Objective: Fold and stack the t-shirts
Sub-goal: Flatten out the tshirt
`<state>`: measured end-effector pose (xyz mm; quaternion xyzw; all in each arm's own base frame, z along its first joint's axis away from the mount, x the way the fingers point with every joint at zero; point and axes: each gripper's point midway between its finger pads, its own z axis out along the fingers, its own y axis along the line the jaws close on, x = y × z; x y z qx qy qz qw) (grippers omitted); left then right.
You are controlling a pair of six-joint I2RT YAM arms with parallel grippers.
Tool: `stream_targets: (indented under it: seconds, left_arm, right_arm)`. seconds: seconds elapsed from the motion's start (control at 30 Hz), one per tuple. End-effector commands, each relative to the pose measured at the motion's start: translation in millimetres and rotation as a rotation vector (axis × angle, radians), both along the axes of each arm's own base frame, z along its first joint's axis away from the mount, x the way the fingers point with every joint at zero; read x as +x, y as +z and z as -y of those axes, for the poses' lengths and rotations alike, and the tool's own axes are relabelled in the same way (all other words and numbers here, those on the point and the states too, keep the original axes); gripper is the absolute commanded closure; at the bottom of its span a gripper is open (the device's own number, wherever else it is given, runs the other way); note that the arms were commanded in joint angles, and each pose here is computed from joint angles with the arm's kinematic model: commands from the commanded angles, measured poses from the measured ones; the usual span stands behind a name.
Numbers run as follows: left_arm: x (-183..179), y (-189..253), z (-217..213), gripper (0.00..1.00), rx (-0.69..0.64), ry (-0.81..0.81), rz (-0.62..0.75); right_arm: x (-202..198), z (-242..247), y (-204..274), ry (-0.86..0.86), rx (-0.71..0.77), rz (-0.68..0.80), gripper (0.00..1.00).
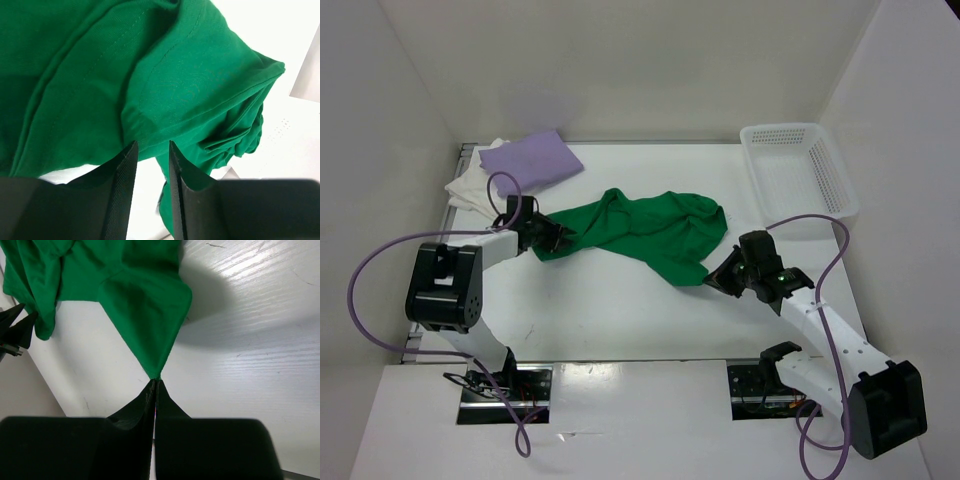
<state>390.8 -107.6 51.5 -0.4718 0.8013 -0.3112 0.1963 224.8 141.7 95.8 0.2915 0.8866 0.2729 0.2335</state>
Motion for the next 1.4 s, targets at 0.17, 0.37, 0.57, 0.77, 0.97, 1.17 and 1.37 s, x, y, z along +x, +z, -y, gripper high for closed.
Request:
stream_targets:
  seconds: [0.17, 0.37, 0.57, 0.77, 0.97, 1.17, 1.37]
  left_arm:
    - [-4.9, 8.0, -6.0, 0.59, 0.018, 0.011, 0.019]
    - [-12.7, -7.0, -7.4, 0.54, 0.024, -0.015, -0.021]
    - [-5.2, -17.1, -5.9, 0.5, 0.024, -0.029, -0.038]
    - [5.5, -16.4, -3.2, 0.75, 0.007, -0.031, -0.018]
    - [24.7, 34.7, -1.6, 1.0, 0.027, -0.071, 0.109]
    - [20.3, 136.0, -7.3, 1.0, 0.111, -0.111, 0.329]
    - [-1.0, 247.5, -24.9, 1.0, 0.212, -0.113, 0.538]
  right_arm:
    - [3.1, -0.2, 3.1, 0.008, 0.001, 0.028, 1.0]
    - [3.2, -0.2, 5.3, 0.008, 0.004, 0.037, 1.0]
    - [3.2, -0.2, 5.3, 0.008, 0.004, 0.037, 1.0]
    - [3.3, -0.2, 7.5, 0.008, 0.007, 0.046, 1.0]
    - [3.4, -0.3, 9.8, 0.008, 0.01, 0.054, 1.0]
    - [13.9, 2.7, 35.9, 0.001, -0.012, 0.113, 1.0]
    - [23.4, 2.5, 80.8, 0.021, -0.02, 0.214, 1.0]
